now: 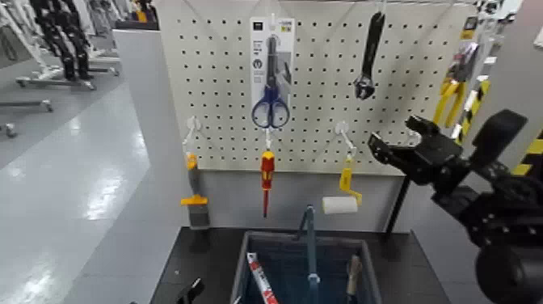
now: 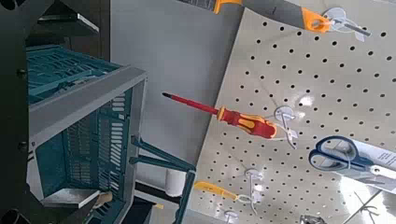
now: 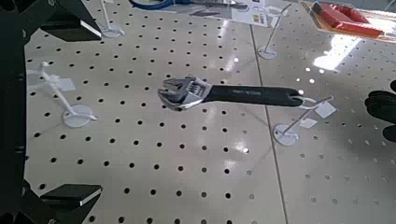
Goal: Put the black wrench into the crate.
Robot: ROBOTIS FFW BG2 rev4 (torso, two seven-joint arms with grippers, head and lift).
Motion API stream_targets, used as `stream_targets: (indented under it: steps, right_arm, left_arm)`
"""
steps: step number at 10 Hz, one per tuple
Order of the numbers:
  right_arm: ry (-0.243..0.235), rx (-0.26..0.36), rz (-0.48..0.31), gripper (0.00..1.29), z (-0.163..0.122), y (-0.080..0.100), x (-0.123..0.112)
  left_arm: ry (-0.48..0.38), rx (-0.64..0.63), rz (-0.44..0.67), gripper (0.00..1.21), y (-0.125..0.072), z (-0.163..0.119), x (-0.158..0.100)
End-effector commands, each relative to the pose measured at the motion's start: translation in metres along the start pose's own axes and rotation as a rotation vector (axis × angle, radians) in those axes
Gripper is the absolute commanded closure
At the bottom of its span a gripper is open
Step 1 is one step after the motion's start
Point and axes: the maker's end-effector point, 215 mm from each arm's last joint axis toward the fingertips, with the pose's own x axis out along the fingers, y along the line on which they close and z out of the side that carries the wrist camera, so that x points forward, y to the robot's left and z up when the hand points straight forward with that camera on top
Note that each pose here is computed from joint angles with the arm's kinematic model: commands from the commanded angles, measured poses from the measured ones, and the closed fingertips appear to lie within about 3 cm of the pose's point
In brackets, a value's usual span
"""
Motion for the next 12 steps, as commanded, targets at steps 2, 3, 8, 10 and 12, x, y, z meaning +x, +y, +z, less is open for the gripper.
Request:
stream_targets:
  steps: [2,3,8,10,12]
  right_arm:
    - [-0.054,0.025,0.106,0.15,0.034,-0.004,0.045]
    - [-0.074,0.024,0.127,0.16,0.042,-0.002,0.054]
    - [-0.106,0.043,0.274,0.21,0.067,0.021,0.089]
    - [-0.09,0.043,0.297,0.6,0.068,0.028,0.093]
    - [-0.085,0.036,0.305,1.13,0.075,0.032,0.093]
  left_arm:
    - [0.001,-0.001,-0.022,0.09,-0.005,0.001,0.005]
    - [0.001,-0.004,-0.021,0.09,-0.005,0.001,0.005]
    - [-0.001,-0.005,-0.023,0.09,-0.004,0.002,0.006]
    - [0.0,-0.005,-0.026,0.09,-0.005,0.002,0.007]
    - [-0.002,-0.005,-0.027,0.09,-0.005,0.003,0.007]
